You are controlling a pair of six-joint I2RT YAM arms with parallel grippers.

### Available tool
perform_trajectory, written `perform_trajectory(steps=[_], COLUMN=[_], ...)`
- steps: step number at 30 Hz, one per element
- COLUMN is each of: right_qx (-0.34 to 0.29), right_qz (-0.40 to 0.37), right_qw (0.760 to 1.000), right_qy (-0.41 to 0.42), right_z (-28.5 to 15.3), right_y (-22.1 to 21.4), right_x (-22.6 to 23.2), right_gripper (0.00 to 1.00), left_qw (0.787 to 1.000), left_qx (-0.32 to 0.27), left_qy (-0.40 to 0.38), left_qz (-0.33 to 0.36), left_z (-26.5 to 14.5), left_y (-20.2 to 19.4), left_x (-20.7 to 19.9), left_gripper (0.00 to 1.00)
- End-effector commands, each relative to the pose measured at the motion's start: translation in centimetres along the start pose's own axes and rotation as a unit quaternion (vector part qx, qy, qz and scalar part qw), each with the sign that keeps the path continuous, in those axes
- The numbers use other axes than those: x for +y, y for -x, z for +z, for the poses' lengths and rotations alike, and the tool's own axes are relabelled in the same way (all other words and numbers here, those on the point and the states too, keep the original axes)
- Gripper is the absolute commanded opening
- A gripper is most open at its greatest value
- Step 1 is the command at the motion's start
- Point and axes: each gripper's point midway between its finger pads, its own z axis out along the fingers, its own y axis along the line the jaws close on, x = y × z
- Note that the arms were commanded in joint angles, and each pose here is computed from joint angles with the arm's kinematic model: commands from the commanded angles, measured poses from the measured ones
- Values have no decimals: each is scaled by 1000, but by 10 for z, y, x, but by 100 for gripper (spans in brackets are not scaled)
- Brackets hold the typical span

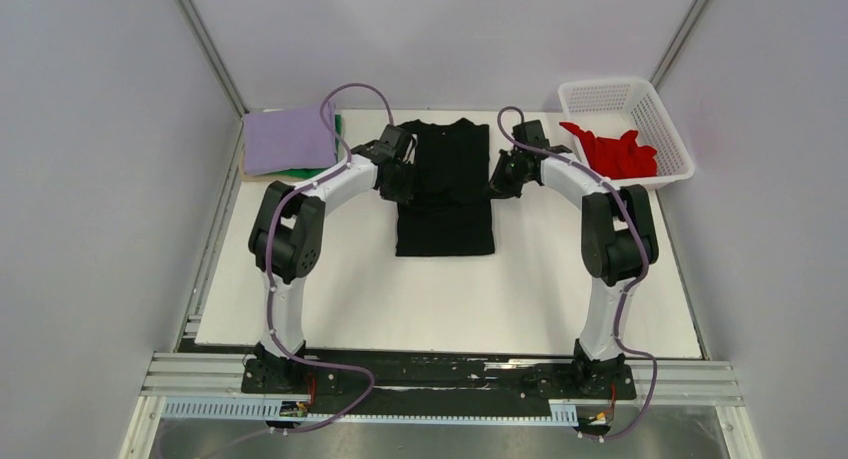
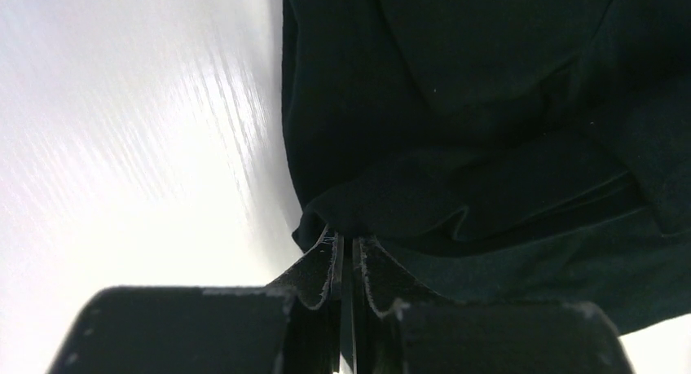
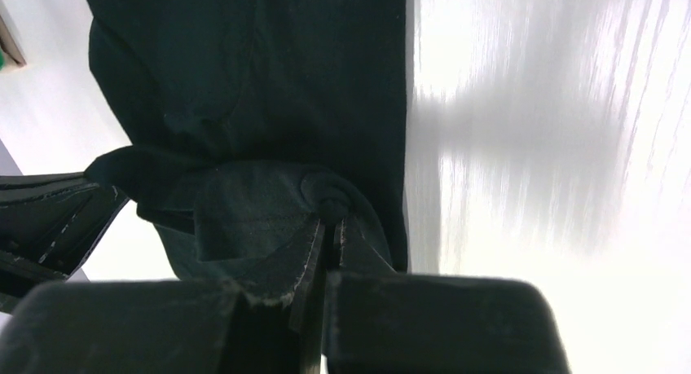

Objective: Fold and stack the t-shirts
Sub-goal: Fold the folded rectangular tshirt in 1/3 of the way

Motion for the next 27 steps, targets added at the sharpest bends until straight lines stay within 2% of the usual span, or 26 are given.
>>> perform_trajectory(steps=[1,3,4,5,7,8,10,12,15,20,21,23,27], right_qx=[-43,-50,-52,-55,-56,-55,-57,-58,-52,-50,-50,-47,-26], right_qz=[-13,-11,-9,-9,-6,-6,-9,-14,-18,-37,-47,-64,-54], right_qw=[999,998,998,998,998,997,997,997,997,997,997,995,997], right_qy=[22,24,25,28,41,46,50,51,48,41,44,54,57], right_z=[2,2,3,3,-2,-4,-11,-19,-28,-43,-46,-48,-47], right_y=[37,45,48,52,58,57,54,49,31,2,-3,-12,-34], right_x=[13,14,14,15,20,22,24,23,17,7,9,15,13], right_gripper=[0,3,8,20,53,63,79,86,88,91,95,100,100], left_qw=[999,999,999,999,998,998,997,995,992,994,993,993,991], left_qx=[-45,-47,-46,-50,-61,-67,-82,-97,-116,-82,-91,-72,-36], left_qy=[-5,-8,-6,-5,-5,-4,-9,-20,-43,-49,-56,-71,-95], left_qz=[4,3,1,0,-5,-9,-13,-16,-23,-46,-53,-65,-87], left_z=[0,4,7,8,3,-1,-12,-26,-51,-63,-73,-72,-70], left_y=[38,43,44,49,60,66,73,75,72,24,23,-5,-41], left_x=[2,2,5,5,7,9,8,4,-3,3,1,0,-6], left_gripper=[9,13,21,25,44,69,96,99,100,100,100,100,100])
